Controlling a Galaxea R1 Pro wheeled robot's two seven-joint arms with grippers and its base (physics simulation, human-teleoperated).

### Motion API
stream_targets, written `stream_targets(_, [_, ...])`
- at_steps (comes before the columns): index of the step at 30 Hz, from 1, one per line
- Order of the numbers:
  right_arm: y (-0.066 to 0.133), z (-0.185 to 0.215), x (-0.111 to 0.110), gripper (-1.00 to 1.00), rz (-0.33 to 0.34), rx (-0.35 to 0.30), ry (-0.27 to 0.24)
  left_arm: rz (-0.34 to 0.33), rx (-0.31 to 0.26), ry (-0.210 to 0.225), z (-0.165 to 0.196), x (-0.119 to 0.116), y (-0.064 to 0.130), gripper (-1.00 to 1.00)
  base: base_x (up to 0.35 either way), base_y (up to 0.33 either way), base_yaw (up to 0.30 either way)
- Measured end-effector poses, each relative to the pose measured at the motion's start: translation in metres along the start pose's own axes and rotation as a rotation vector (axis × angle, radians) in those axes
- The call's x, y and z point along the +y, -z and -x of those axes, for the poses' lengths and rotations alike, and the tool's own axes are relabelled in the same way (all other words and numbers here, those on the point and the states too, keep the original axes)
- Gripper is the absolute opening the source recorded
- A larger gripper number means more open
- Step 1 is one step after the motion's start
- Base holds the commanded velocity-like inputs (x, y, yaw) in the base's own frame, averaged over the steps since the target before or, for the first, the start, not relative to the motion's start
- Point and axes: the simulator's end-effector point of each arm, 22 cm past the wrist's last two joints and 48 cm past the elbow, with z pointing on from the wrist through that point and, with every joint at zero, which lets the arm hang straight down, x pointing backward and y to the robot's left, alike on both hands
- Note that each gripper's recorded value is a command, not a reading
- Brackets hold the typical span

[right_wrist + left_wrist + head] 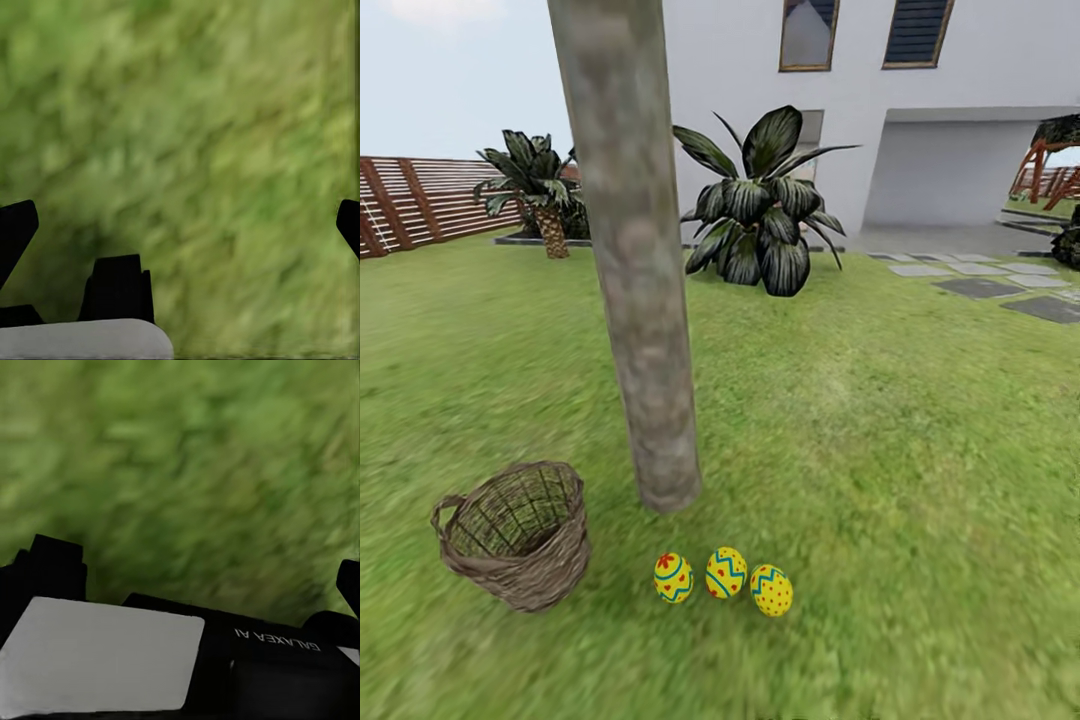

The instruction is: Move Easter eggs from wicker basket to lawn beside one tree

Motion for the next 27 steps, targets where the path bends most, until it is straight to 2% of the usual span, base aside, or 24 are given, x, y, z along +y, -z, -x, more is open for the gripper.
stream_targets(7, [0.012, -0.010, -0.003, 1.00, -0.003, 0.025, 0.004, 0.068, 0.028, 0.007, -0.013, 0.007, 0.009, 1.00, 0.000, 0.000, -0.146])
stream_targets(12, [0.020, -0.012, -0.012, 1.00, -0.012, 0.035, 0.006, 0.115, 0.084, 0.032, -0.042, 0.019, 0.015, 1.00, 0.000, 0.000, -0.144])
stream_targets(17, [0.022, -0.016, -0.016, 1.00, -0.018, 0.047, 0.008, 0.135, 0.105, 0.042, -0.053, 0.026, 0.019, 1.00, 0.000, 0.000, -0.145])
stream_targets(21, [0.023, -0.033, -0.019, 1.00, -0.023, 0.078, 0.012, 0.161, 0.095, 0.045, -0.059, 0.038, 0.020, 1.00, 0.000, 0.000, -0.146])
stream_targets(27, [0.024, -0.051, -0.019, 1.00, -0.024, 0.106, 0.016, 0.188, 0.119, 0.056, -0.078, 0.045, 0.019, 1.00, 0.000, 0.000, -0.143])
